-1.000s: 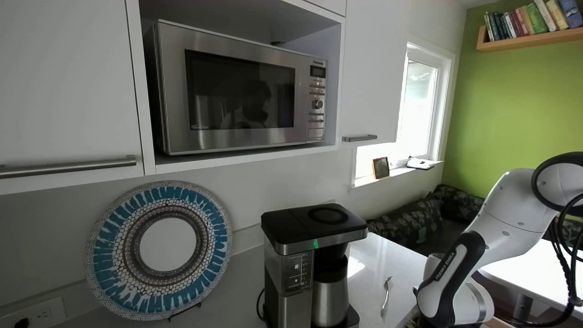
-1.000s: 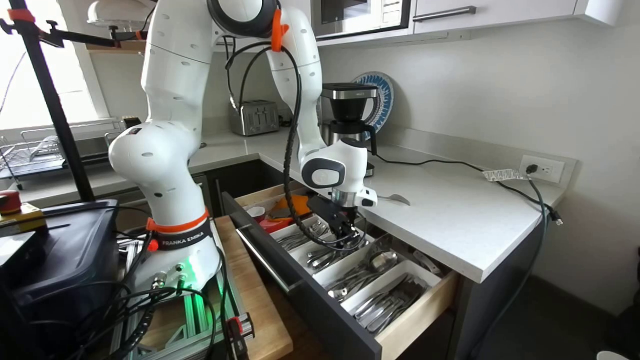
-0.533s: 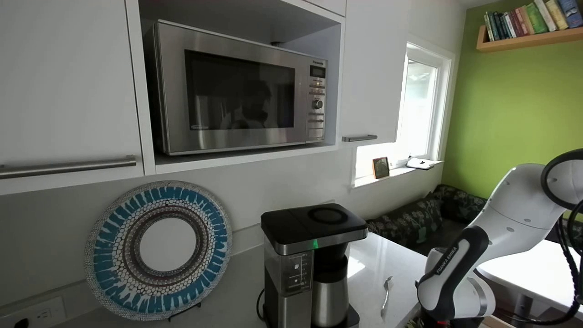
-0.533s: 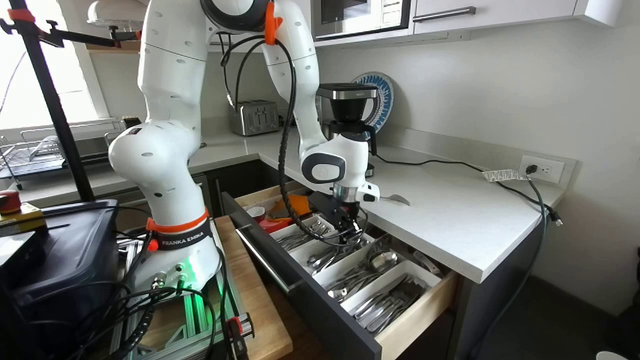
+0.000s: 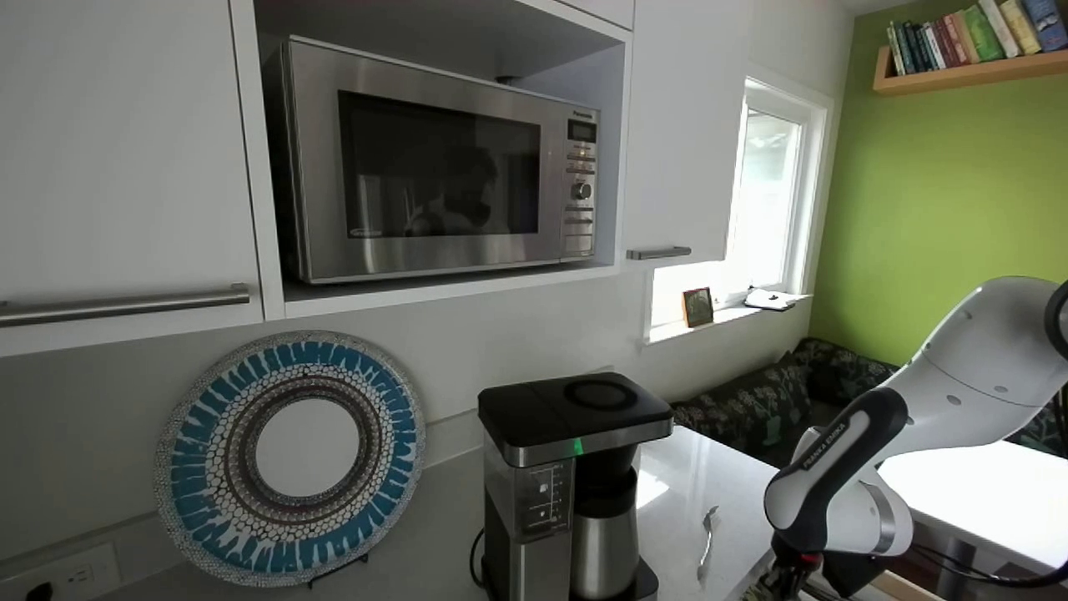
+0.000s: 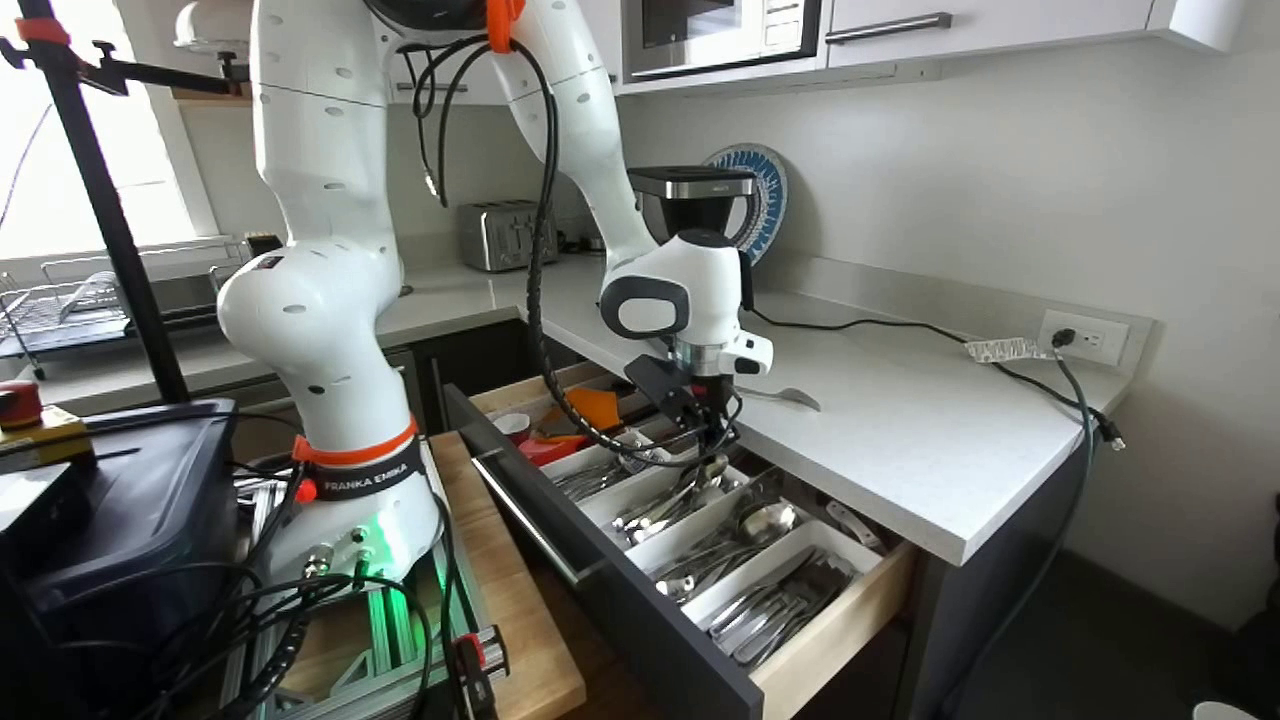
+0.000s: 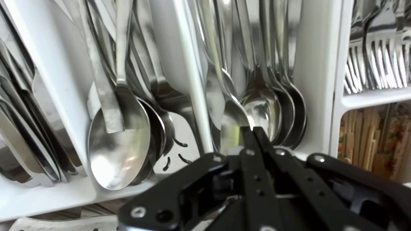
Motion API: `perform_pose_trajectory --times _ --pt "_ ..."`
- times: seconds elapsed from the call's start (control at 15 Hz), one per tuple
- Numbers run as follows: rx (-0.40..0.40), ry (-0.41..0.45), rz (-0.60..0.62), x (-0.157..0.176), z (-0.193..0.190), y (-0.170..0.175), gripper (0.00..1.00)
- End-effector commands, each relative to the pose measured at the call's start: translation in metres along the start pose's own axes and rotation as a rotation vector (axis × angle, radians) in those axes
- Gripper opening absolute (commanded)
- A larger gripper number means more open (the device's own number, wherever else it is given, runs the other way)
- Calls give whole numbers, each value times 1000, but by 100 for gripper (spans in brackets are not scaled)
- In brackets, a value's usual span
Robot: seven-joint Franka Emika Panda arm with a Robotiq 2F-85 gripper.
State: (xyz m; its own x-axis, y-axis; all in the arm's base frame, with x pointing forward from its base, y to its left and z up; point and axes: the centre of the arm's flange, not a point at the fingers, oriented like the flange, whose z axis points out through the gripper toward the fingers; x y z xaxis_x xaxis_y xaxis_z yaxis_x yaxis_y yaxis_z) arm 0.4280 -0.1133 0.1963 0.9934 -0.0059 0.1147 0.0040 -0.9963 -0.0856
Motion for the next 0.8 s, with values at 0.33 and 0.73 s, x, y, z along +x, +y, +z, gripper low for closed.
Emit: perform_pose_trajectory --times 0.33,0.73 --pt "-48 -24 33 -24 -42 4 1" --pt "-69 -8 35 -21 -49 20 3"
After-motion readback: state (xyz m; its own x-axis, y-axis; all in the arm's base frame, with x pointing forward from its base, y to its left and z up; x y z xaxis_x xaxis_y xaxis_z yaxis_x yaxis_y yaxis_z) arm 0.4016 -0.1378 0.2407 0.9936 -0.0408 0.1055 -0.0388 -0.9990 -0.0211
